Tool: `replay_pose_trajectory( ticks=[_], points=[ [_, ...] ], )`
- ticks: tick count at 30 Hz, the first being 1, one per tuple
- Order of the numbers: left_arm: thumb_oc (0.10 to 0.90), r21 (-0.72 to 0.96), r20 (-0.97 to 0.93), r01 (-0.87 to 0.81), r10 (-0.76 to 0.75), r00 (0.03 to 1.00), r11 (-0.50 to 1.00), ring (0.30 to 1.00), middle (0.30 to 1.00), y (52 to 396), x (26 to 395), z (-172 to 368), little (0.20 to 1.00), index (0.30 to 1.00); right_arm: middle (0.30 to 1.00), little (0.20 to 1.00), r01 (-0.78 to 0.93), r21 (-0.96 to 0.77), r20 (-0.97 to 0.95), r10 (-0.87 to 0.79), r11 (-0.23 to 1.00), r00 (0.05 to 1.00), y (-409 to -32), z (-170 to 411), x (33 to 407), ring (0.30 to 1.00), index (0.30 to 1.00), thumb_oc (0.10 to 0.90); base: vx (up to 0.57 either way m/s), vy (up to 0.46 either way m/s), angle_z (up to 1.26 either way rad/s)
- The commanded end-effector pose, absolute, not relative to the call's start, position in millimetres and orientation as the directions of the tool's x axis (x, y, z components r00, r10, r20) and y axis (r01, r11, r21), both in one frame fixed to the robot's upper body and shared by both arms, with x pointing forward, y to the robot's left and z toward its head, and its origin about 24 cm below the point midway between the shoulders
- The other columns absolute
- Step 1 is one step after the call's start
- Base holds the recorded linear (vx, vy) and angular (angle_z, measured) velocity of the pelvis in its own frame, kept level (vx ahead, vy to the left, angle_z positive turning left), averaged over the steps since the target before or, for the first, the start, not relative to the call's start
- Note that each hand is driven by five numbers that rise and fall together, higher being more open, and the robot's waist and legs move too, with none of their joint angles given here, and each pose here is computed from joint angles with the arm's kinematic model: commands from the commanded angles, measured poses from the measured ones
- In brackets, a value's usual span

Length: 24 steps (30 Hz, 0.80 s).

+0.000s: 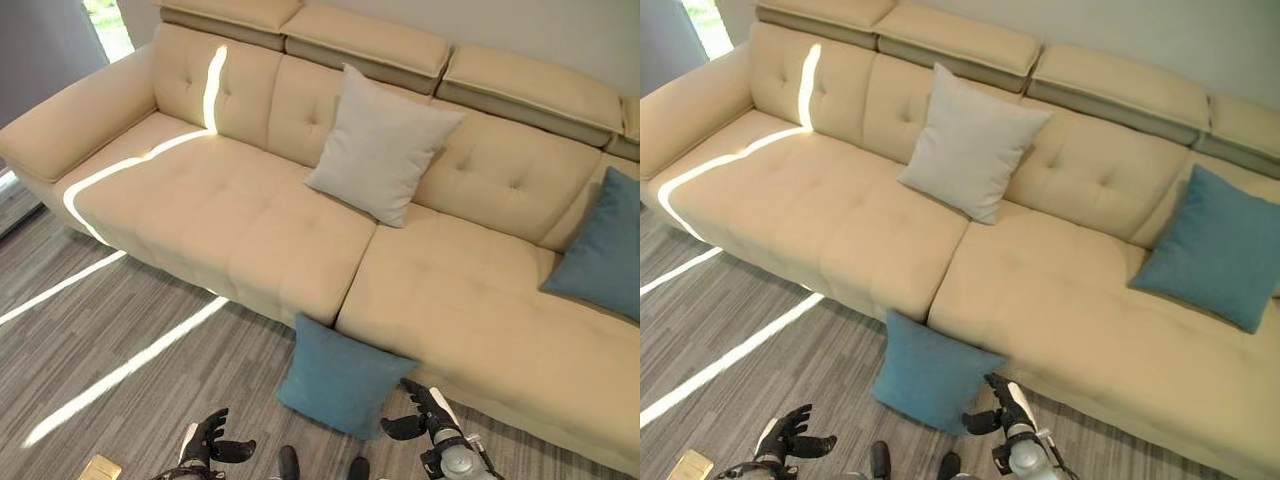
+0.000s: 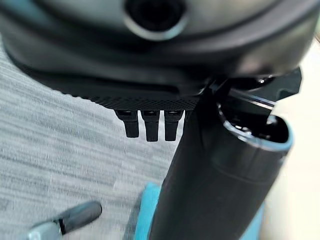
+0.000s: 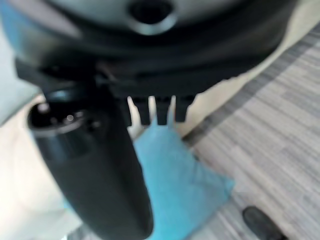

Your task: Pick up all the scattered cushions and arrange them neatly on the sofa.

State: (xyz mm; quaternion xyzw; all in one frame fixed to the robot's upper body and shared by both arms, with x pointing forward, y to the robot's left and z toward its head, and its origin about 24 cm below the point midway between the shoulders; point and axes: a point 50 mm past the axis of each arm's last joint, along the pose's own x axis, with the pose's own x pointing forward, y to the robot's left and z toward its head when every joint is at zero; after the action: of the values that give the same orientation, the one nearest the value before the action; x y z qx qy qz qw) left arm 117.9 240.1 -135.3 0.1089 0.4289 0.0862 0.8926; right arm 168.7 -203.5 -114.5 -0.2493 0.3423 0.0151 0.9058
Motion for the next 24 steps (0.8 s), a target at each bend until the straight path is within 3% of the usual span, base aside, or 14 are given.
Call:
replay_pose_trajectory(
  ticks=[1,14,24],
  points=[
    [0.800,0.232,-0.666,-0.091,0.227,0.711,0.968,0.900,0.900,230.9,149.8,-124.0,0.900,0.900,0.900,0.900,-0.132,-0.518,-0.508,-0.179,0.845,0.843,-221.9,-91.9,191.5,0.900,0.900,0.800,-0.03,-0.044,0.14],
    [0.800,0.185,-0.649,-0.086,0.187,0.737,0.979,0.900,0.900,218.2,162.8,-120.1,0.900,0.900,0.900,0.900,-0.096,-0.521,-0.523,-0.229,0.848,0.821,-234.7,-94.7,187.2,0.900,0.900,0.800,0.02,0.020,-0.17],
    [0.800,0.208,-0.647,-0.081,0.199,0.736,0.975,0.900,0.900,224.3,165.1,-119.0,0.900,0.900,0.900,0.900,-0.123,-0.520,-0.526,-0.203,0.845,0.826,-224.9,-94.8,194.2,0.900,0.900,0.800,0.05,0.154,-0.27]
  ],
)
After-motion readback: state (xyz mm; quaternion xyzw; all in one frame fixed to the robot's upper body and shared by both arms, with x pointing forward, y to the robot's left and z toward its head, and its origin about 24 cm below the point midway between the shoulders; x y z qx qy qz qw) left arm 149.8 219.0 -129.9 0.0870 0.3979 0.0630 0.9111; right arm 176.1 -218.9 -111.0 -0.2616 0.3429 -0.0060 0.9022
